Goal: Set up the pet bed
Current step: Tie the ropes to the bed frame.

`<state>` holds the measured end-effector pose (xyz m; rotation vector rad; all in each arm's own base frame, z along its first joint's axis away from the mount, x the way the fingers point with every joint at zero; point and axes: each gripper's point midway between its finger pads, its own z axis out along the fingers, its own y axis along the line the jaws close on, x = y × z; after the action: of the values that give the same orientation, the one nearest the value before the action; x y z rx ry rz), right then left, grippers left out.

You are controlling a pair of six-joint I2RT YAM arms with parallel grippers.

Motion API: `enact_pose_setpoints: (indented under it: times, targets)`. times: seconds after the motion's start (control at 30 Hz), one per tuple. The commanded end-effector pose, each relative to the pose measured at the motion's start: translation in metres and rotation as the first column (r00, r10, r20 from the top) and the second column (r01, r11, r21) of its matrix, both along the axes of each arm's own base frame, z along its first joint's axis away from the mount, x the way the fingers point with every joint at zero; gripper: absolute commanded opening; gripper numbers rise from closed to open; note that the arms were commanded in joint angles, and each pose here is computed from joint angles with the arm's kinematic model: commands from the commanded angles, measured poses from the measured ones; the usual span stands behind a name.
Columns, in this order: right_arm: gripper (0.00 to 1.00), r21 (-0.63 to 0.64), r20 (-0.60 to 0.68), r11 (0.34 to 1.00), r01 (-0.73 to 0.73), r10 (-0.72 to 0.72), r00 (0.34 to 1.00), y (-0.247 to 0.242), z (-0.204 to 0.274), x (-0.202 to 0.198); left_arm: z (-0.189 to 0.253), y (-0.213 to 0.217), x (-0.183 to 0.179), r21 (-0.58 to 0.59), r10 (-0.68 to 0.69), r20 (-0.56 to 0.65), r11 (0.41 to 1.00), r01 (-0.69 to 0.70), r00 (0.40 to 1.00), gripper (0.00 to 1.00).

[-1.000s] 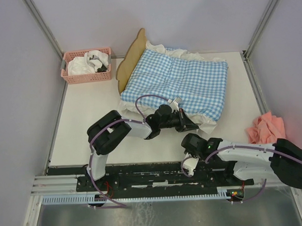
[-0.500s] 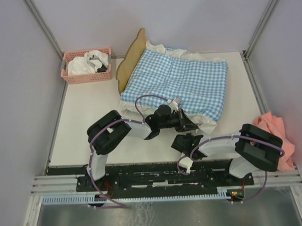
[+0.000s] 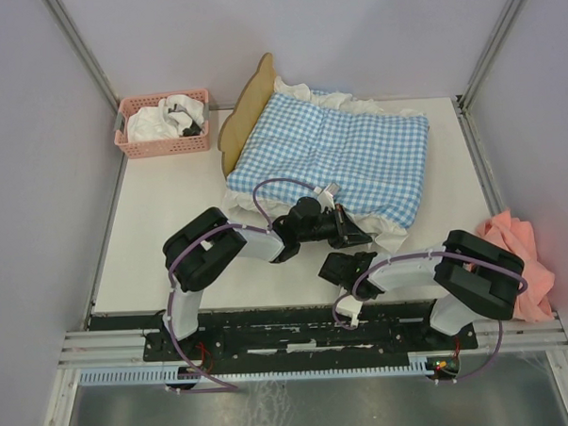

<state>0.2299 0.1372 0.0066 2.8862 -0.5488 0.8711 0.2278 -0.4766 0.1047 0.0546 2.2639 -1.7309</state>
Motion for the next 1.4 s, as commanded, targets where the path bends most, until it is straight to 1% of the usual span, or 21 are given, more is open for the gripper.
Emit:
enact_pose_setpoints:
  times: [0.0,0.07,0.13,0.2,0.4,0.47,0.53,0.57,0.63,0.67,0.7,0.73,0.8,0.87,0.97,1.2,1.33,1.37]
  targets:
    - [0.02,0.358,0.207,0.867,0.346,-0.435,0.876,-0.025,0.009,0.05,0.027,0.004,0.009,-0.06,0.027,0.012,0.998,-0.026,1.0,0.03]
    - [0.02,0.391,0.172,0.847,0.361,-0.452,0.875,-0.03,0.007,0.043,0.026,0.005,0.011,-0.058,0.031,0.017,0.998,-0.03,0.999,0.03]
    - [0.02,0.456,0.133,0.809,0.371,-0.474,0.87,-0.031,0.014,0.038,0.024,0.005,0.013,-0.05,0.035,0.024,0.998,-0.034,0.999,0.03]
    - [0.02,0.486,0.073,0.788,0.377,-0.467,0.881,-0.033,0.017,0.029,0.022,0.005,0.016,-0.04,0.039,0.03,0.998,-0.037,0.999,0.03]
    - [0.02,0.592,-0.035,0.702,0.396,-0.468,0.883,-0.038,0.035,0.022,0.017,0.004,0.021,-0.018,0.043,0.043,0.999,-0.042,0.998,0.03]
    - [0.02,0.602,-0.082,0.689,0.404,-0.45,0.889,-0.037,0.034,0.016,0.016,0.004,0.023,-0.017,0.042,0.044,0.999,-0.041,0.998,0.03]
    - [0.02,0.61,-0.106,0.695,0.38,-0.403,0.909,-0.033,0.035,0.009,0.016,0.006,0.029,-0.018,0.05,0.045,0.999,-0.05,0.998,0.03]
    - [0.05,0.616,-0.103,0.701,0.36,-0.381,0.919,-0.032,0.036,0.008,0.016,0.007,0.032,-0.017,0.055,0.044,0.998,-0.054,0.998,0.03]
    - [0.21,0.61,-0.102,0.714,0.342,-0.358,0.928,-0.035,0.037,0.003,0.016,0.012,0.041,-0.016,0.07,0.039,0.997,-0.069,0.997,0.03]
    - [0.25,0.598,-0.116,0.723,0.346,-0.349,0.93,-0.039,0.035,-0.001,0.017,0.014,0.043,-0.016,0.073,0.037,0.997,-0.072,0.997,0.03]
    - [0.27,0.588,-0.129,0.73,0.348,-0.34,0.932,-0.041,0.033,-0.005,0.018,0.016,0.047,-0.016,0.079,0.038,0.997,-0.078,0.996,0.03]
    - [0.29,0.597,-0.139,0.722,0.349,-0.336,0.932,-0.041,0.032,-0.007,0.018,0.017,0.05,-0.018,0.085,0.037,0.996,-0.084,0.996,0.03]
    - [0.31,0.633,-0.165,0.686,0.359,-0.333,0.928,-0.035,0.033,-0.01,0.021,0.019,0.054,-0.023,0.093,0.038,0.995,-0.093,0.995,0.03]
    - [0.34,0.646,-0.187,0.666,0.373,-0.336,0.923,-0.031,0.032,-0.011,0.023,0.021,0.057,-0.03,0.099,0.037,0.995,-0.098,0.994,0.03]
    - [0.37,0.674,-0.21,0.616,0.407,-0.368,0.906,-0.024,0.036,-0.005,0.027,0.022,0.06,-0.041,0.1,0.037,0.994,-0.098,0.994,0.03]
    - [0.41,0.641,-0.202,0.626,0.444,-0.42,0.885,-0.012,0.038,0.011,0.029,0.023,0.066,-0.052,0.105,0.032,0.993,-0.104,0.994,0.03]
    - [0.47,0.612,-0.166,0.682,0.401,-0.384,0.908,-0.006,0.027,0.012,0.028,0.023,0.066,-0.052,0.101,0.028,0.994,-0.099,0.995,0.03]
    - [0.48,0.616,-0.16,0.683,0.393,-0.381,0.911,-0.004,0.026,0.014,0.028,0.024,0.066,-0.051,0.103,0.028,0.994,-0.101,0.994,0.03]
